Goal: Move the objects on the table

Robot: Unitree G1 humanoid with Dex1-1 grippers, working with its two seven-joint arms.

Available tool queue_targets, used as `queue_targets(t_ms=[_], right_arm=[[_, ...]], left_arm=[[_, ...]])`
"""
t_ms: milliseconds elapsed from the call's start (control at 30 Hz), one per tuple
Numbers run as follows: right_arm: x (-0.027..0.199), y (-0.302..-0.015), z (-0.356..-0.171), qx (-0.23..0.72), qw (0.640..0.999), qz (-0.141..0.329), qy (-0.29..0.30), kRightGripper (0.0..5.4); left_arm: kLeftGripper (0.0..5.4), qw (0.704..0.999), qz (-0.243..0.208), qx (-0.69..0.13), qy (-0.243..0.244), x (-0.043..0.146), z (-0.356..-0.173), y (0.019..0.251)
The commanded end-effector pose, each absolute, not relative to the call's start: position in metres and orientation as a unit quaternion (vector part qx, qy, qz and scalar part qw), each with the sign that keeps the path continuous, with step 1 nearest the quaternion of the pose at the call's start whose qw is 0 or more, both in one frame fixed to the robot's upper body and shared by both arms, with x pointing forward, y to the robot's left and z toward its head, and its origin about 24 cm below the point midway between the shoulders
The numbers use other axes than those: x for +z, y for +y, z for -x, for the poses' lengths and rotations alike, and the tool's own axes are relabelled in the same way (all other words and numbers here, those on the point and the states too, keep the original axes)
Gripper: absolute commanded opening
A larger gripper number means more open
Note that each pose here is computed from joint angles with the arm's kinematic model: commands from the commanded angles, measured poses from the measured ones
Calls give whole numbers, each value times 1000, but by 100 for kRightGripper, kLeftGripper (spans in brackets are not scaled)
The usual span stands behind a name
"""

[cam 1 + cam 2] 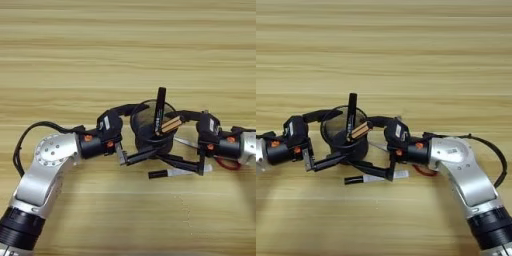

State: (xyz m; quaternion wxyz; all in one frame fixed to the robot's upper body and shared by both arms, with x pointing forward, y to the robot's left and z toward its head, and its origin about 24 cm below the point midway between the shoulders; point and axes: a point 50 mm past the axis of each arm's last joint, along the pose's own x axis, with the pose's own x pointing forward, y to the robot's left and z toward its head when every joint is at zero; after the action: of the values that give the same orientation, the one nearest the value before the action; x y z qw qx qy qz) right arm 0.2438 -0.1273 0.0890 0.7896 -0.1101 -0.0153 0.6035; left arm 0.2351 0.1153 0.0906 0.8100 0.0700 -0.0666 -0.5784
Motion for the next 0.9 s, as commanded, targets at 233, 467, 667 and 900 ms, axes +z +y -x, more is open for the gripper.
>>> queue_targets(t_ms=[233,467,667,900], right_arm=[[89,-111,-254,593,797,111,-14,540],[90,-108,-255,594,798,103,-21,483],[91,-107,-255,593,798,100,-25,470],[92,-106,-255,593,799,96,-30,469]], left_arm=[[471,803,-71,-586,-87,98,-235,110],[471,804,-71,-584,-88,98,-236,110],[471,806,-73,-580,-87,96,-236,110],[471,808,-75,-578,-87,96,-236,111]])
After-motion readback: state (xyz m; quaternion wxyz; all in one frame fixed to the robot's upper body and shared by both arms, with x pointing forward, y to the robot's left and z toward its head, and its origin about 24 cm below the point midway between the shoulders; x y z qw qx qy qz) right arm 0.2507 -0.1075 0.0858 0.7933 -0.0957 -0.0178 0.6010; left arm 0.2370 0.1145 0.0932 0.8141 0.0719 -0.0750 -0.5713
